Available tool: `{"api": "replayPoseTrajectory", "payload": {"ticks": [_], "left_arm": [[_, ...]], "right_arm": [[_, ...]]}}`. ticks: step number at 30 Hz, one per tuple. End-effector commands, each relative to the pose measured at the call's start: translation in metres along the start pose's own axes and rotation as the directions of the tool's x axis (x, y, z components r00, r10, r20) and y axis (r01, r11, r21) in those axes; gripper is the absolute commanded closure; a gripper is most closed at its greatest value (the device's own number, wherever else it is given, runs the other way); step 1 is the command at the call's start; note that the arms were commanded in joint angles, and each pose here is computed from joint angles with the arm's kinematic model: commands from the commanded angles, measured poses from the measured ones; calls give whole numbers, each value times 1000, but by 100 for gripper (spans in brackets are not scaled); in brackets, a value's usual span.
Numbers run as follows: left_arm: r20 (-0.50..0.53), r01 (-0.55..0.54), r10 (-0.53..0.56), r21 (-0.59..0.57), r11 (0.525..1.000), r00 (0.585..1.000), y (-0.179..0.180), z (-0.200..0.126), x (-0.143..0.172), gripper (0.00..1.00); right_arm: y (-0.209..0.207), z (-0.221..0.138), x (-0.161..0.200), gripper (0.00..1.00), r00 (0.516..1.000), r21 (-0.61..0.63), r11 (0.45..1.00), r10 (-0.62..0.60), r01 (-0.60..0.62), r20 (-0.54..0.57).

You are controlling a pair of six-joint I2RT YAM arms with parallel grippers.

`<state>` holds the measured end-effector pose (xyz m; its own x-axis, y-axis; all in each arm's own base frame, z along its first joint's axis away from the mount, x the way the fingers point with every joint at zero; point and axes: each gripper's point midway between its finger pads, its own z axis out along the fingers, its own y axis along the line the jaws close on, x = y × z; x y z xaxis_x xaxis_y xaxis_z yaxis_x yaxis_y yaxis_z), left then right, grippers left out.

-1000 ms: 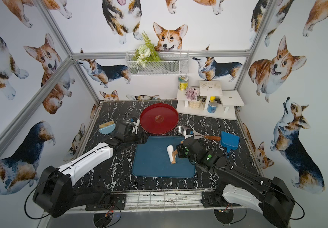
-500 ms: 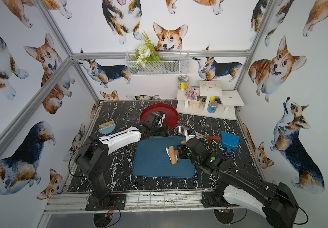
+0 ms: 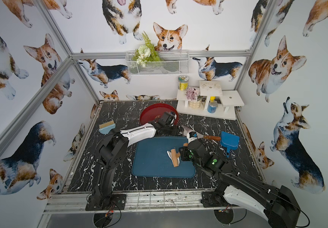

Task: Roll out the dumpling wrappers from the dough
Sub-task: Pick up the dumpling mold from the center of the board.

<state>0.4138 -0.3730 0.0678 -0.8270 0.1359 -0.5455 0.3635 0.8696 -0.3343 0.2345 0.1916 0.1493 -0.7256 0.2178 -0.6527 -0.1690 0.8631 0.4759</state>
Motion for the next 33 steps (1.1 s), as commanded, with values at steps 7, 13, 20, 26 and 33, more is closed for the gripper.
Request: {"api": "replayPoseTrajectory", "payload": {"ticks": [7, 13, 20, 26, 33], "left_arm": [[-2, -5, 4, -46, 999, 1000, 7, 13, 0, 51], [-1, -9, 9, -52, 999, 1000, 7, 21, -5, 60], [-17, -12, 11, -67, 998, 1000, 9, 29, -4, 77], [-19, -9, 8, -71, 997, 1000, 9, 30, -3, 84], [7, 0, 1, -57, 998, 1000, 6, 23, -9, 100]], "right_arm": [[5, -1, -5, 100, 1000, -24, 1000, 8, -8, 19], [4, 0, -3, 100, 1000, -25, 1000, 18, -17, 14], [3, 0, -3, 100, 1000, -22, 1000, 16, -16, 17], [3, 0, -3, 100, 1000, -23, 1000, 15, -15, 17], [3, -1, -4, 100, 1000, -21, 1000, 15, -15, 20]]}}
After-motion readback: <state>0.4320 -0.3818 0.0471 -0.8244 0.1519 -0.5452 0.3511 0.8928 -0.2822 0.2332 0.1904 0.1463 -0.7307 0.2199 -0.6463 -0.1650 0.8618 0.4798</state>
